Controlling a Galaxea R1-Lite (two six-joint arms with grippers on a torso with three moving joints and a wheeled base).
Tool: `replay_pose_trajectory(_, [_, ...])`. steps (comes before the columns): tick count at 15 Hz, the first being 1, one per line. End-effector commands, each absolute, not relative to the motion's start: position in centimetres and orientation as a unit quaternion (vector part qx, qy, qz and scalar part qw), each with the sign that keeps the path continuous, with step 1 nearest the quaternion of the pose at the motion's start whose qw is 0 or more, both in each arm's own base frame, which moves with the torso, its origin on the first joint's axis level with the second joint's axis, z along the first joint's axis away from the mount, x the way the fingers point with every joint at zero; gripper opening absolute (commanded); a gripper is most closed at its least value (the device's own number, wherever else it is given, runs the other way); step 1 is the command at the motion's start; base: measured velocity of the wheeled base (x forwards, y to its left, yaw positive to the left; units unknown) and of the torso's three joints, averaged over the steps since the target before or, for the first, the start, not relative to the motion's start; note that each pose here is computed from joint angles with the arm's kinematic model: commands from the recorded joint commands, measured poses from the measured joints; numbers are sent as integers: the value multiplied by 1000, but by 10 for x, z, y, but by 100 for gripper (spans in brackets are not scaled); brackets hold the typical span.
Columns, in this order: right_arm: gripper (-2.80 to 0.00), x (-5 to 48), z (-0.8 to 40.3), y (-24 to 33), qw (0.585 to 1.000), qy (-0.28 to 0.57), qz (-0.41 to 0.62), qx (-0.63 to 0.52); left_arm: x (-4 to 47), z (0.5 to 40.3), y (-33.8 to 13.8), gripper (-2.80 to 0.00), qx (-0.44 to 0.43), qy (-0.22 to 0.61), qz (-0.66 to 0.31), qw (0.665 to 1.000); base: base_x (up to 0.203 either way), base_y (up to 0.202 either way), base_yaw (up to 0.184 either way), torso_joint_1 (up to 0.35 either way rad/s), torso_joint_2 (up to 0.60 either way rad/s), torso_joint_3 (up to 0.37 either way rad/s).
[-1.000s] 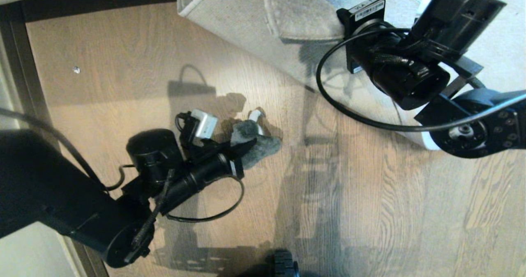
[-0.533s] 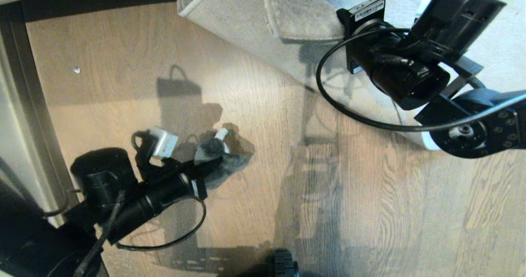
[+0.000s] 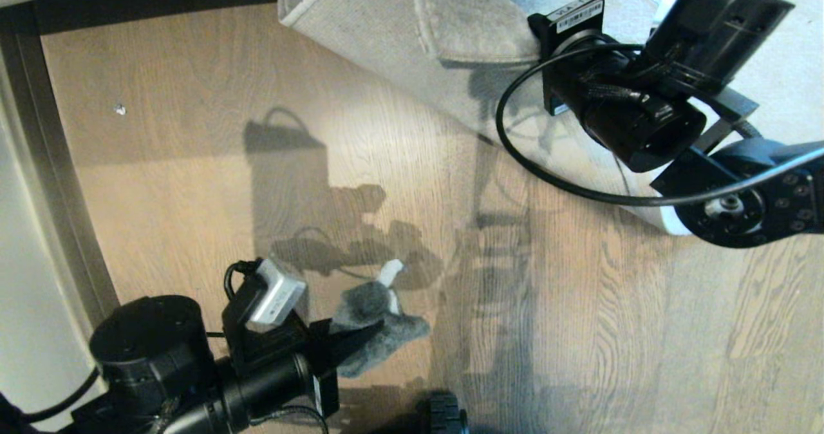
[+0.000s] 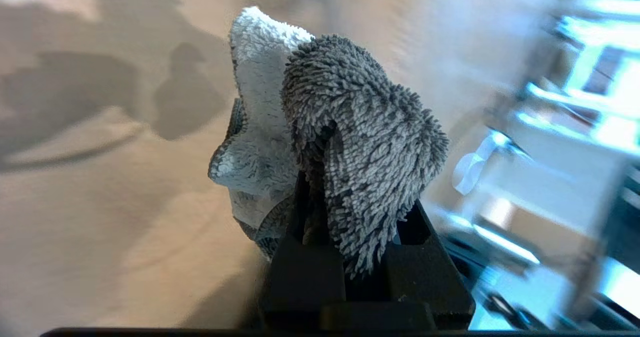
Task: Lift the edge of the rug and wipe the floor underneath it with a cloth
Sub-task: Wipe the floor under the carpet with a rag
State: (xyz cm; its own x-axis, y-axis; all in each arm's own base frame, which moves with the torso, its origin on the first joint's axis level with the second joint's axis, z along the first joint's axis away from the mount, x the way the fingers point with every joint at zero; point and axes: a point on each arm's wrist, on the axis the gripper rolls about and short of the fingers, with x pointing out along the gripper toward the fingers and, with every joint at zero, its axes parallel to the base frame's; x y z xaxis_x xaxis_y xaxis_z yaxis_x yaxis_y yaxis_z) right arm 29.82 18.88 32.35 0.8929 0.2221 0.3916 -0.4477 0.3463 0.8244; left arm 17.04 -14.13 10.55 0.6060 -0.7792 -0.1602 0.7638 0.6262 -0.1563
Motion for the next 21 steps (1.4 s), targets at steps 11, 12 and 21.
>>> replay_pose_trajectory(11, [-280, 299, 321, 189, 813, -111, 187, 540, 186, 101, -215, -280, -51, 45, -487, 871, 0, 0, 0, 0, 0, 0])
replay_pose_trajectory(12, [-280, 299, 321, 189, 813, -111, 187, 541, 189, 105, -213, -280, -55, 37, -471, 880, 0, 0, 0, 0, 0, 0])
replay_pose_trajectory(21, [-280, 299, 321, 189, 812, -110, 189, 541, 236, 126, -133, -280, -67, -8, -320, 945, 0, 0, 0, 0, 0, 0])
